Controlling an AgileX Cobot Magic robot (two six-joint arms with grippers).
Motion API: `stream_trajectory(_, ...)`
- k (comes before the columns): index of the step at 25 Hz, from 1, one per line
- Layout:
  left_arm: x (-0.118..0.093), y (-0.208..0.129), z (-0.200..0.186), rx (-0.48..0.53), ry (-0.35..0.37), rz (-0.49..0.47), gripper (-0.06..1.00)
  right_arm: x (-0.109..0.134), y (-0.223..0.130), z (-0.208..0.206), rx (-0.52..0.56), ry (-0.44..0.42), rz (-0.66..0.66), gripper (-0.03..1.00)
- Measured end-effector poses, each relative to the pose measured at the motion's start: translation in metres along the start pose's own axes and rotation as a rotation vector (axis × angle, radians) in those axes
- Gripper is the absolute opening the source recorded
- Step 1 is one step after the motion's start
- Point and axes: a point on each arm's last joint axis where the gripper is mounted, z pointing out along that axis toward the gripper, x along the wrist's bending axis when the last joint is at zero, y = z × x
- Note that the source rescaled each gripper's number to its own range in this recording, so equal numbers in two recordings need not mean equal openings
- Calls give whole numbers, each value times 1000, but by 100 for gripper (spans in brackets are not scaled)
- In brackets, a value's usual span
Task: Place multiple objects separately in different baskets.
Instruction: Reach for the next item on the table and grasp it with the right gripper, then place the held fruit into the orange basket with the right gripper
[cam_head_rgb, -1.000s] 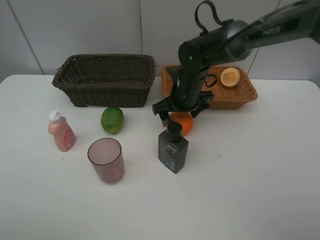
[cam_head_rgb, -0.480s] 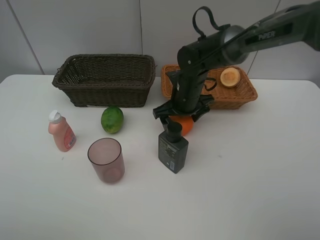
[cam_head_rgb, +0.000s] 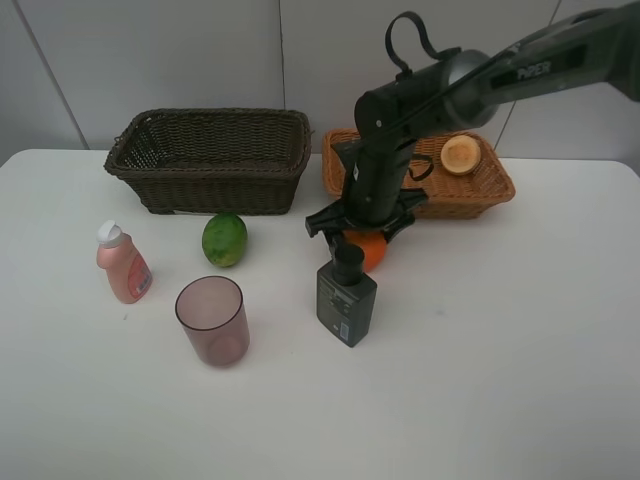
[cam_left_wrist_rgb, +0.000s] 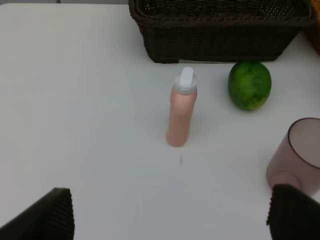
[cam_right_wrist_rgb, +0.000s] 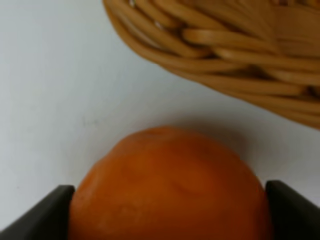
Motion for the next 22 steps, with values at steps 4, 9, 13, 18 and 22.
stream_trajectory(4,0,0,0,0,0,0,100,0,0,0,0,0,0,67)
stream_trajectory(9,0,0,0,0,0,0,100,0,0,0,-1,0,1,67)
stream_trajectory(13,0,0,0,0,0,0,100,0,0,0,-1,0,1,67)
stream_trajectory(18,0,0,0,0,0,0,100,0,0,0,-1,0,1,67)
stream_trajectory(22,0,0,0,0,0,0,100,0,0,0,0,2,2,67)
